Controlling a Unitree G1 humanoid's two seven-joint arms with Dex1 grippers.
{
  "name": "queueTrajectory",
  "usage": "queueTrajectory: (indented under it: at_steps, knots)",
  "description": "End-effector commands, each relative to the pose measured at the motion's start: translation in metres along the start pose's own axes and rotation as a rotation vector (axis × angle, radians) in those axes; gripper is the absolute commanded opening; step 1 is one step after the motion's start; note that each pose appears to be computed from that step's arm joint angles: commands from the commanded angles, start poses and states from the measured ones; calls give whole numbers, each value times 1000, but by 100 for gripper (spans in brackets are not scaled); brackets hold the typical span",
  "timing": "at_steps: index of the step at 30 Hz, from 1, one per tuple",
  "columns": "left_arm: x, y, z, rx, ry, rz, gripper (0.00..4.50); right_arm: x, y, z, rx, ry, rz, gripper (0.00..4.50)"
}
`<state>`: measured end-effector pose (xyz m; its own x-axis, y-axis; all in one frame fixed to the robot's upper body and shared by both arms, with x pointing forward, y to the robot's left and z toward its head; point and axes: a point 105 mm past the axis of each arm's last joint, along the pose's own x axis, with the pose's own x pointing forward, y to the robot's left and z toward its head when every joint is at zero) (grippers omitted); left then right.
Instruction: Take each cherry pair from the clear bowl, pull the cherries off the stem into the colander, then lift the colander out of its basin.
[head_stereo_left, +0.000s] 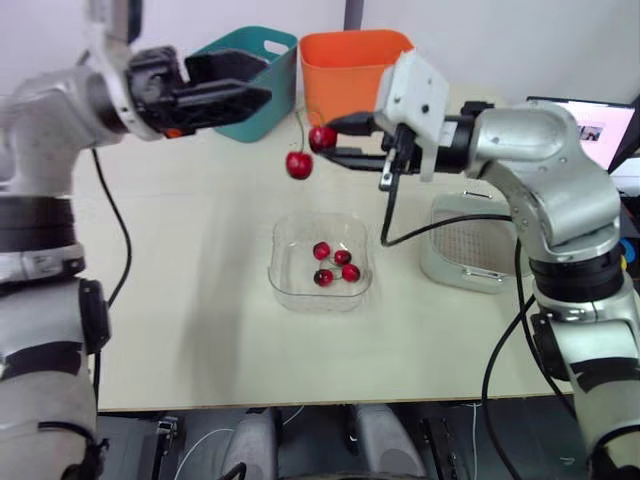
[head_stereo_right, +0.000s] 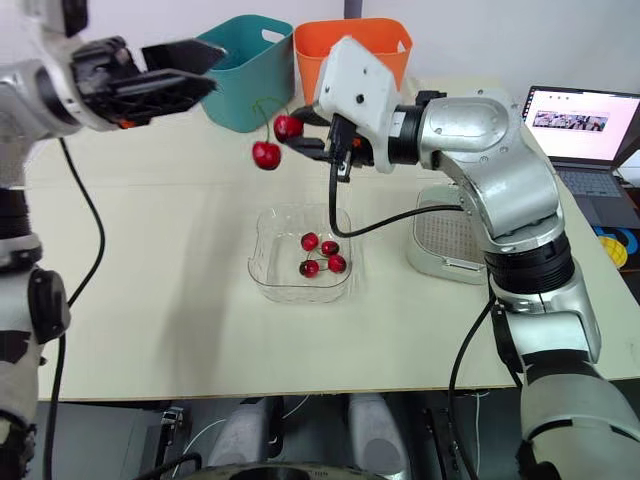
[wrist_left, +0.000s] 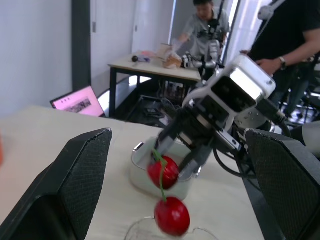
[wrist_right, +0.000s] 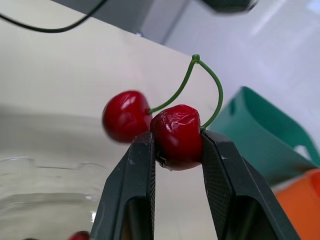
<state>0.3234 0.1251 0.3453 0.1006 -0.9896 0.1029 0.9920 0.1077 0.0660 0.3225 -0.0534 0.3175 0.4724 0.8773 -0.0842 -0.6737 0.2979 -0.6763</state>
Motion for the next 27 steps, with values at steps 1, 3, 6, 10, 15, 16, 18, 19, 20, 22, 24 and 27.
queueTrajectory:
  at_steps: [1, 3, 6, 10, 15, 16, 18, 19, 20, 22, 24, 27]
  knots:
    - [9, -1, 8, 81, 15, -26, 450, -4, -8, 13, -37, -35, -76, 111]
    - [12, 3, 3, 88, 19, -19, 450, -3, -9, 13, -36, -35, -91, 111]
    - [17, 10, 2, 84, -13, -6, 410, -4, -9, 14, -33, -35, -104, 110]
    - [22, 15, 3, 78, -44, 1, 288, -4, -9, 14, -27, -32, -108, 110]
    - [27, 21, 2, 74, -82, 20, 288, -3, -7, 14, -18, -32, -107, 110]
    - [27, 22, 3, 72, -89, 20, 288, -3, -7, 14, -17, -32, -105, 110]
    - [29, 22, 2, 72, -93, 18, 288, -3, -6, 14, -15, -33, -103, 110]
    - [30, 21, 2, 71, -93, 15, 288, -2, -6, 14, -14, -33, -102, 110]
    - [32, 21, 1, 69, -95, 13, 288, -2, -5, 14, -13, -34, -100, 110]
    - [34, 21, 0, 65, -96, 9, 288, -2, -5, 14, -12, -34, -99, 110]
    - [36, 21, -3, 64, -91, 7, 288, -1, -5, 14, -9, -35, -100, 110]
    - [38, 21, -5, 55, -87, 4, 288, -1, -5, 14, -6, -37, -101, 110]
